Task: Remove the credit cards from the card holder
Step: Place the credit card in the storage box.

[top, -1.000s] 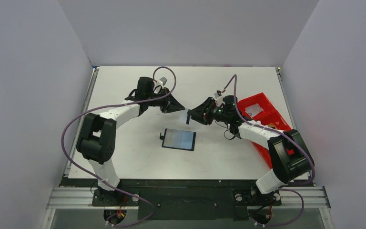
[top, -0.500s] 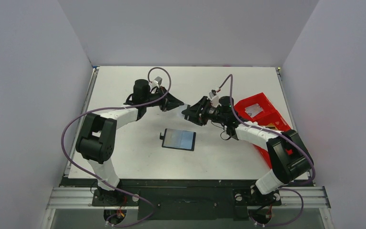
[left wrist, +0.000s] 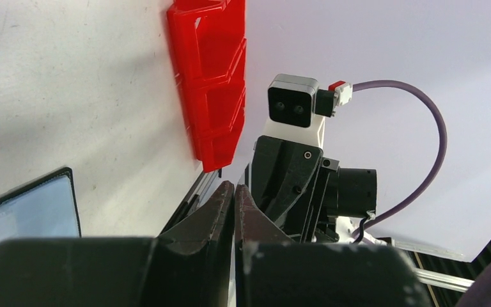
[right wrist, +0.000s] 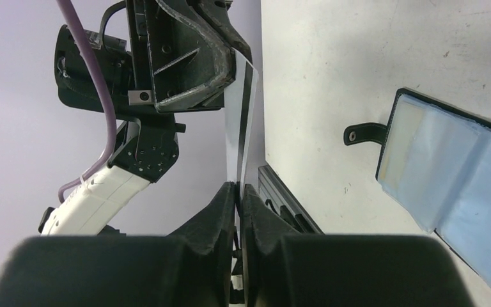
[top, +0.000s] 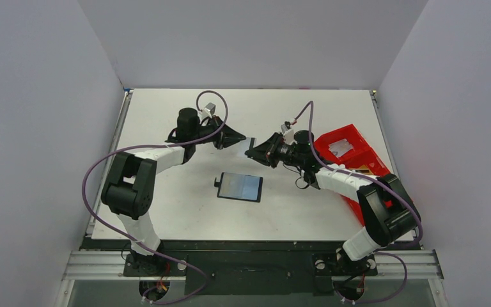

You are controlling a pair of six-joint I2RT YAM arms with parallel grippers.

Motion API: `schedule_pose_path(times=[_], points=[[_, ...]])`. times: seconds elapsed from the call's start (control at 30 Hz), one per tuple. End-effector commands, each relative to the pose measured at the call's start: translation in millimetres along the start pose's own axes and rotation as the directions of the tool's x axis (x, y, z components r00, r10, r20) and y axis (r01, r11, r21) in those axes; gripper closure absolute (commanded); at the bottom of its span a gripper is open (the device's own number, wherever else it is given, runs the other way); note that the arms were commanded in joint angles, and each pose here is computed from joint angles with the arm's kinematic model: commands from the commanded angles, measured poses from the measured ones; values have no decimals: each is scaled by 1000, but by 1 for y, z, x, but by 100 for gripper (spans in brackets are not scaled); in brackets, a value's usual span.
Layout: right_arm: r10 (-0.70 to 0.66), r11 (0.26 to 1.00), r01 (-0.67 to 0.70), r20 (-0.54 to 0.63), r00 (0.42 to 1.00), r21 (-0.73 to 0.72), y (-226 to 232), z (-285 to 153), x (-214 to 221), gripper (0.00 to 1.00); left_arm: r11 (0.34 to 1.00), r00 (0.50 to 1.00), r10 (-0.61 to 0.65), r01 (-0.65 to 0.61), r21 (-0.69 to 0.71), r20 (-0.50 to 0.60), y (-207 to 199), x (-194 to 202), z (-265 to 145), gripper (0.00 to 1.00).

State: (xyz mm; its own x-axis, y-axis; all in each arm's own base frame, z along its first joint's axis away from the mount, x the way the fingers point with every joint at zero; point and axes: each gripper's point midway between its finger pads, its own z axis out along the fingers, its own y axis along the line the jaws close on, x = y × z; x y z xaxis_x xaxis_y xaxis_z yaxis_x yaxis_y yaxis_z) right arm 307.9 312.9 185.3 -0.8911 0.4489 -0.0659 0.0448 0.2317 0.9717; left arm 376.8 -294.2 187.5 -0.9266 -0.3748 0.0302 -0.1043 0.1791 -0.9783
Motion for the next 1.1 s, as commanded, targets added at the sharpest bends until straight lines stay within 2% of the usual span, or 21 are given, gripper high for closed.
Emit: schedule_pose_path(times=[0.0, 0.03, 0.07, 0.1, 0.13, 0.2, 0.33, 0.4, 0.53, 0.63, 0.83, 0.93, 1.07], points=[[-53, 996, 55, 40, 998, -64, 19, -1, -5, 100, 993, 995, 102, -102, 53, -14, -25, 8, -11, 99], [-54, 996, 56, 43, 998, -62, 19, -1, -6, 100, 994, 994, 106, -105, 41, -23, -22, 9, -12, 94], [-56, 997, 58, 42, 998, -52, 17, -1, -6, 100, 993, 993, 112, -111, 37, -25, -22, 10, -12, 81], [-59, 997, 61, 47, 997, -49, 17, -2, -6, 100, 993, 992, 121, -121, 17, -26, -19, 11, -13, 75], [-62, 997, 64, 47, 997, -32, 14, -2, -6, 100, 991, 991, 133, -133, 8, -24, -19, 11, -14, 65], [-72, 997, 73, 54, 996, -8, 10, -3, -7, 100, 985, 987, 160, -161, -55, -20, -12, 9, -16, 61], [-103, 993, 98, 75, 992, 64, 2, -5, -12, 100, 938, 975, 223, -218, -269, -10, 15, 4, -29, 59], [-127, 986, 115, 94, 987, 121, -4, -8, -16, 100, 891, 966, 256, -229, -391, 17, 32, -5, -39, 58], [-156, 970, 124, 144, 977, 207, -14, -17, -27, 100, 817, 960, 279, -231, -528, 11, 53, -6, -58, 54], [-164, 965, 118, 188, 968, 235, -14, -23, -37, 100, 794, 952, 306, -253, -553, 4, 55, -6, -65, 53], [-192, 919, 66, 295, 936, 388, -31, -48, -68, 100, 776, 947, 321, -268, -570, -8, 61, 0, -73, 51], [-217, 876, 2, 390, 895, 483, -44, -75, -91, 100, 767, 943, 333, -281, -577, -16, 64, 3, -77, 50], [-285, 765, -99, 473, 834, 636, -63, -115, -115, 100, 776, 949, 313, -276, -567, -34, 71, 11, -77, 50]])
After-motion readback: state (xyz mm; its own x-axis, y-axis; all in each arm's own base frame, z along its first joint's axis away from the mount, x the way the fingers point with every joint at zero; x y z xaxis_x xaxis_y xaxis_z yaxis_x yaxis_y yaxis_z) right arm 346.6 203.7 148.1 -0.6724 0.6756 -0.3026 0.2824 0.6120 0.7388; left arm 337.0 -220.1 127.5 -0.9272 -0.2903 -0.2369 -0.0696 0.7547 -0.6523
